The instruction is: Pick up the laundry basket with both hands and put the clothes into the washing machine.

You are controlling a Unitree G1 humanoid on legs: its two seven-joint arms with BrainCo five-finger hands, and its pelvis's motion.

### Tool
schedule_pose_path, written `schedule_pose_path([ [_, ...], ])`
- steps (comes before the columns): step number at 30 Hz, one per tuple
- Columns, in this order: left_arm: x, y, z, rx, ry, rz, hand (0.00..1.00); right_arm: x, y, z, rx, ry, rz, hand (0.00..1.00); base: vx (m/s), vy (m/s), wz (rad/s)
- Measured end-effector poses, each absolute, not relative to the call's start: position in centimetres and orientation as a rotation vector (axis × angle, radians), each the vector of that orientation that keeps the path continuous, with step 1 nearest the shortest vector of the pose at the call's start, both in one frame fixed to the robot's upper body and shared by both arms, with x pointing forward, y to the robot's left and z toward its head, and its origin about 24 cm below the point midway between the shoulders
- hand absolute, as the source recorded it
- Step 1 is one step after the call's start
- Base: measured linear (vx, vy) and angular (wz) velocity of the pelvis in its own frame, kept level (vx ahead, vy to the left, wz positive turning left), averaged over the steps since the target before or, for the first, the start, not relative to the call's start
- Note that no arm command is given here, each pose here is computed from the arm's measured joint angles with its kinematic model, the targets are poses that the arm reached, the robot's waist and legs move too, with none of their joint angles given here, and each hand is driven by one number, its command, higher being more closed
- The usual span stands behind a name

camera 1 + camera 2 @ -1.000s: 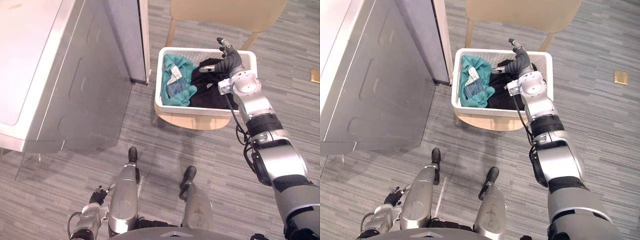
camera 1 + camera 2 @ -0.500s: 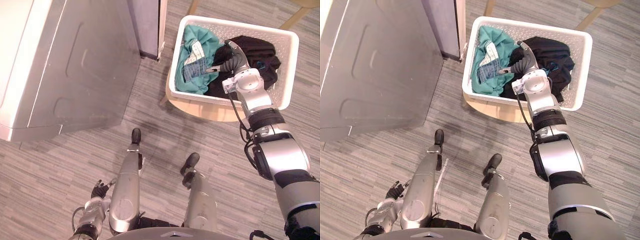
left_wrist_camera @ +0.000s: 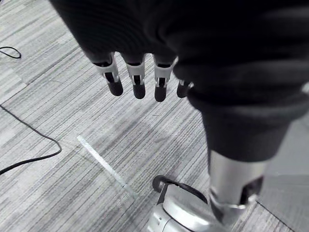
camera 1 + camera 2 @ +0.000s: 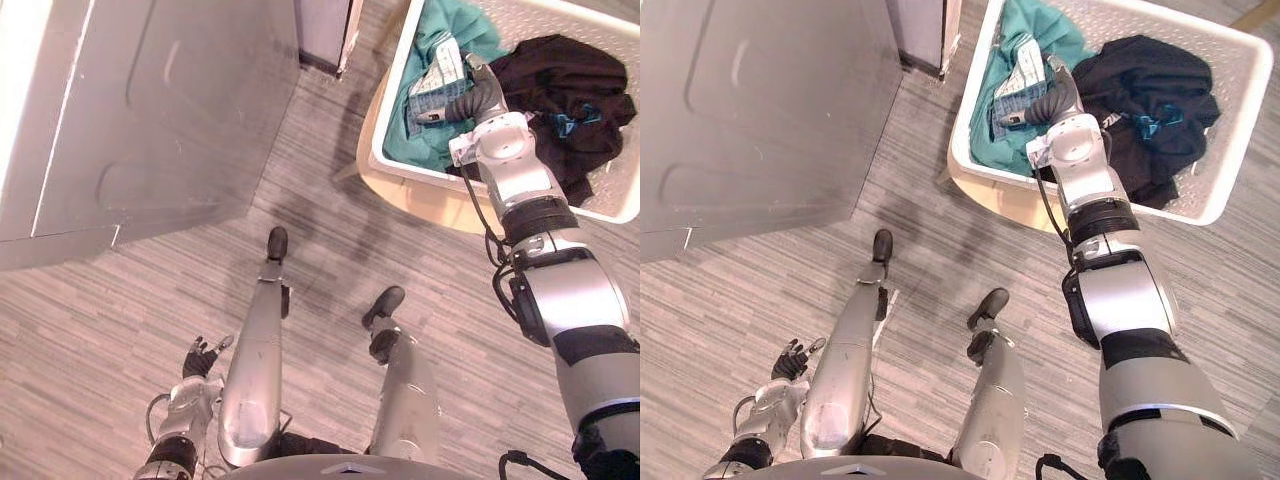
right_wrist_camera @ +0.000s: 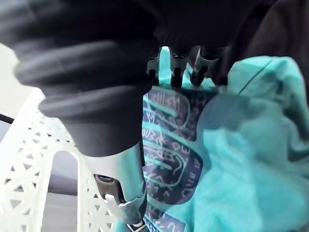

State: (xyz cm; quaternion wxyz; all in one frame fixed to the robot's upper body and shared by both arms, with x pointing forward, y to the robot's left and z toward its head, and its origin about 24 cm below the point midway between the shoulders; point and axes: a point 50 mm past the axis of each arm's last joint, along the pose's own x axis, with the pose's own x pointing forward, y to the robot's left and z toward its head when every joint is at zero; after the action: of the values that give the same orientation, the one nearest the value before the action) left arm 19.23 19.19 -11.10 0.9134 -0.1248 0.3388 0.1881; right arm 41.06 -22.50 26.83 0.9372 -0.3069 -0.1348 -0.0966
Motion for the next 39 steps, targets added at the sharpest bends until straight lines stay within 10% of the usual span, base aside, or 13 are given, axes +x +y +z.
schedule_pose_path([
  [6, 20.0, 19.3, -10.2, -0.319, 0.633, 0.430, 0.00, 41.1, -22.2, 27.0, -0.648, -0.288, -0.205, 0.00, 0.01, 0.010, 0.08],
  [7, 20.2, 19.3, -10.0, -0.328, 0.617, 0.431, 0.00, 41.0, -22.1, 27.1, -0.648, -0.296, -0.207, 1.00, -0.01, 0.020, 0.10],
  [27, 20.6, 19.8, -9.4, -0.431, 0.569, 0.531, 0.00, 40.8, -22.1, 25.5, -0.608, -0.300, -0.223, 1.00, 0.03, 0.018, 0.00],
  [39, 20.0, 19.9, -10.0, -0.541, 0.583, 0.607, 0.00, 41.0, -21.9, 23.6, 0.134, -0.260, -0.258, 1.00, 0.01, 0.009, 0.00],
])
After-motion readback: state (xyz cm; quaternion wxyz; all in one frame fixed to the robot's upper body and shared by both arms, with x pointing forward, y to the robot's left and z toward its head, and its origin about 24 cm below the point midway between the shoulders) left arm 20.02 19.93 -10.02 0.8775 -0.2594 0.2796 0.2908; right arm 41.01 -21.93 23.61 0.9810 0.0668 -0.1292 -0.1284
